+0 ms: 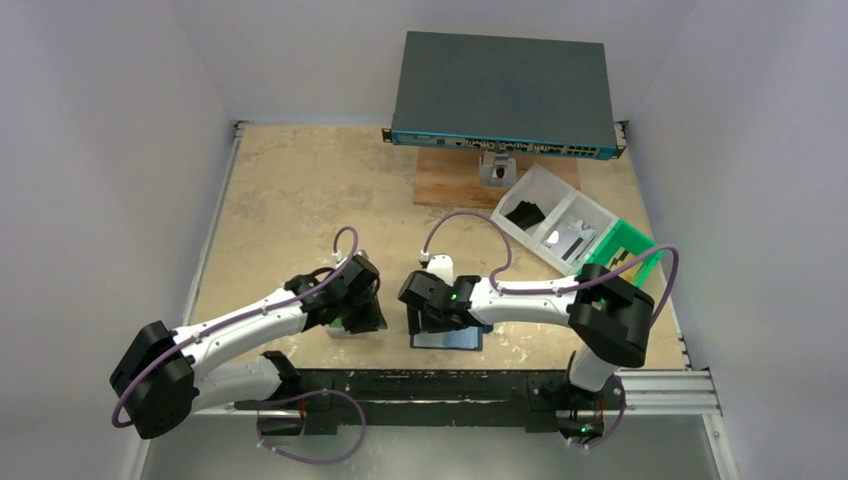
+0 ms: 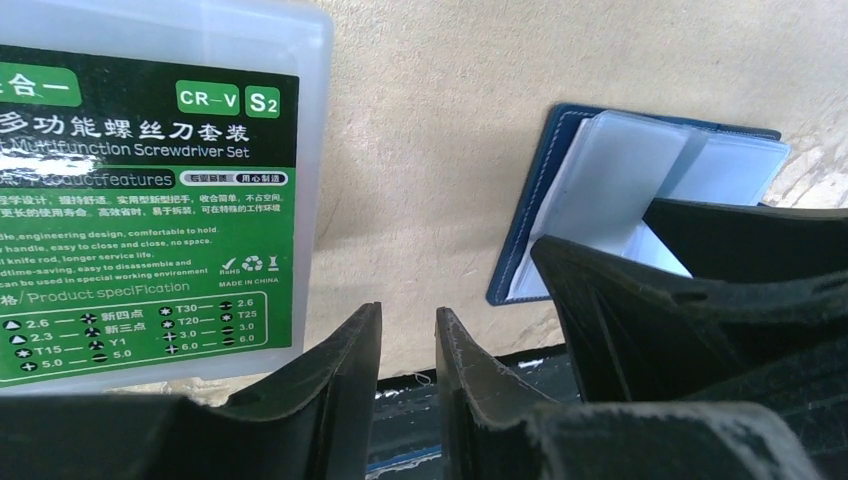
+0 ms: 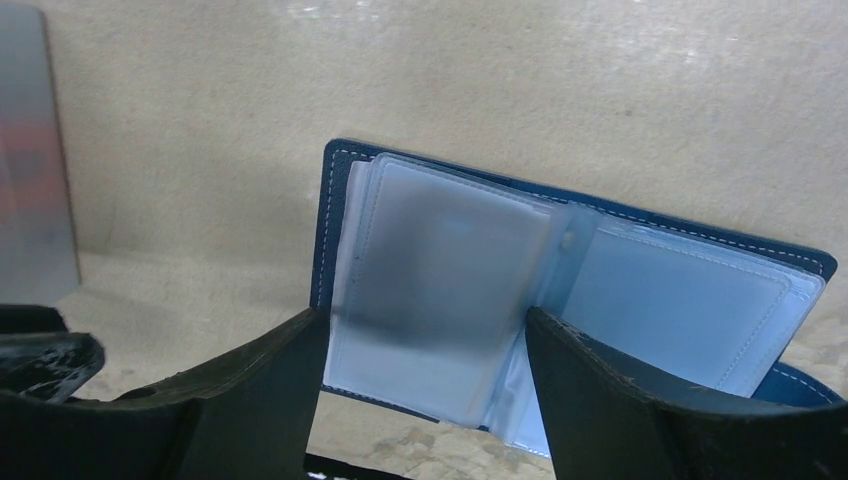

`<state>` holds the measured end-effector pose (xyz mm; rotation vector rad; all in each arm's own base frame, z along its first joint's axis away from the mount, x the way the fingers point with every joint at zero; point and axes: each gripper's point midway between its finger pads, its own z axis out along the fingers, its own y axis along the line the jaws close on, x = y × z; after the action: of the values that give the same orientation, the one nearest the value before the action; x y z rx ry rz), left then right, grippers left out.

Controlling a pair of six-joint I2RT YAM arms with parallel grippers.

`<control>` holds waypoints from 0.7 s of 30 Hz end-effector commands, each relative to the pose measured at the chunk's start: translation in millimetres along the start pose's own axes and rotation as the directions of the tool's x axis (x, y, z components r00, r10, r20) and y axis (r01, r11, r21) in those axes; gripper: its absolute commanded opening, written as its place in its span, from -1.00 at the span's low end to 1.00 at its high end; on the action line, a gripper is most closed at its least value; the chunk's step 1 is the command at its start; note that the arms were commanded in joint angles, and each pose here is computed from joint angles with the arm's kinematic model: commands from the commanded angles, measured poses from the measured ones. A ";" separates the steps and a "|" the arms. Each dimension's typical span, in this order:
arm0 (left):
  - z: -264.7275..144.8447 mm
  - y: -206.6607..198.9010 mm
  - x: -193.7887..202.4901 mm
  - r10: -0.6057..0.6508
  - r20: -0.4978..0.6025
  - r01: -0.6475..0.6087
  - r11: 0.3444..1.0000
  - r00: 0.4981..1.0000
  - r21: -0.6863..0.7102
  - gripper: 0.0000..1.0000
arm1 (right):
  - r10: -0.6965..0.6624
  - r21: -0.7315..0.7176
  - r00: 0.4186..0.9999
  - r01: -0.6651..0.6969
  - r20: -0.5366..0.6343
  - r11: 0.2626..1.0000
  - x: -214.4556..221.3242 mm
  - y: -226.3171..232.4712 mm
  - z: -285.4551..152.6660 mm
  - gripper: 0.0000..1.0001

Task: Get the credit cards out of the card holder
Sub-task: Remove the credit card from the card holder.

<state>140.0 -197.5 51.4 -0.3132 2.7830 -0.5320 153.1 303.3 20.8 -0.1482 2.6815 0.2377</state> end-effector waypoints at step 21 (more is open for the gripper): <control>6.1 -11.8 -0.1 0.019 -0.027 -0.018 0.999 0.999 0.032 -0.49 | -0.047 -0.049 0.997 0.050 0.059 0.998 -4.1 29.3 -24.4 0.40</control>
<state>137.7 -203.0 44.5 -0.3052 2.8196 -0.5407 139.9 323.9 40.3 -0.2307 2.6364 0.3246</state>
